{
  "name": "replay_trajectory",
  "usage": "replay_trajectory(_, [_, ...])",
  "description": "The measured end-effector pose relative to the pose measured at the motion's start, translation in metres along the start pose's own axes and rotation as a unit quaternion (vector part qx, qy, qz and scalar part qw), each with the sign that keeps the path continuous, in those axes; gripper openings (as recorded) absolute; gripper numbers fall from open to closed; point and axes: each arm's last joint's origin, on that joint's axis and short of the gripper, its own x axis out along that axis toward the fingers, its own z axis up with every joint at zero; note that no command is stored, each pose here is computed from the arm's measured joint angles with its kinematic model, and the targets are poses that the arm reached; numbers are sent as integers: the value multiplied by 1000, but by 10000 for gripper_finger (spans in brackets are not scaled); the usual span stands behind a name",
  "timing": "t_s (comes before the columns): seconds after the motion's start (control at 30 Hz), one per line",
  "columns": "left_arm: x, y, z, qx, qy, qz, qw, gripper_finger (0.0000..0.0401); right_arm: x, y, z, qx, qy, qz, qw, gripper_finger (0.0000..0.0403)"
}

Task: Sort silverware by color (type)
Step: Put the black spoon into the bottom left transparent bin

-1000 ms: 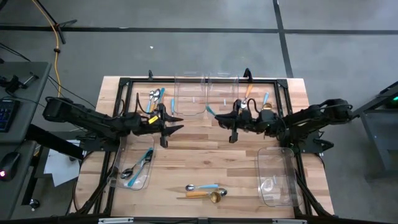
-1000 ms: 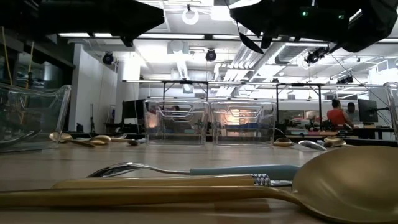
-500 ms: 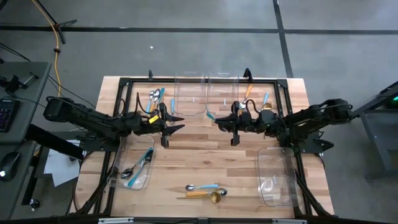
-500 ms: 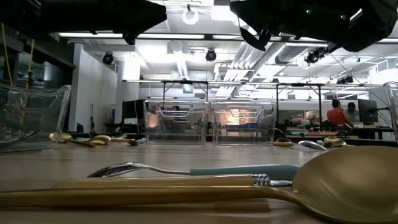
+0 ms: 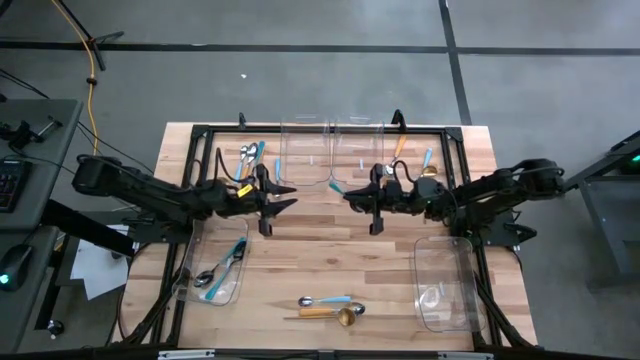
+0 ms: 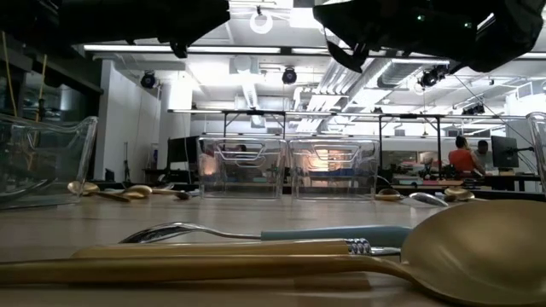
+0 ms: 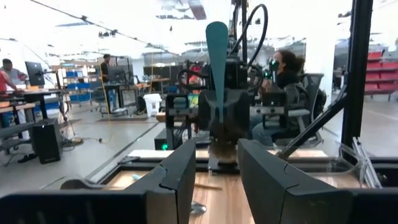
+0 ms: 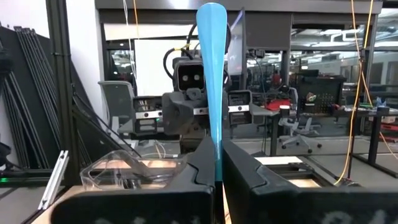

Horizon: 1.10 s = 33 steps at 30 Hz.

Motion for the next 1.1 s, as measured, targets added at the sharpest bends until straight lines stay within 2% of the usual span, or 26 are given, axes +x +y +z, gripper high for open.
replay_trajectory(0.37, [14, -5, -20, -8, -41, 2, 999, 110, 42, 4, -22, 24, 26, 11, 999, 2])
replay_trajectory(0.53, [28, -9, -25, -18, -35, -24, 999, 110, 56, 5, -31, 25, 35, 11, 999, 2])
replay_trajectory(1.1, [35, -11, -27, -16, -32, -24, 999, 110, 58, 7, -33, 34, 39, 41, 998, 2])
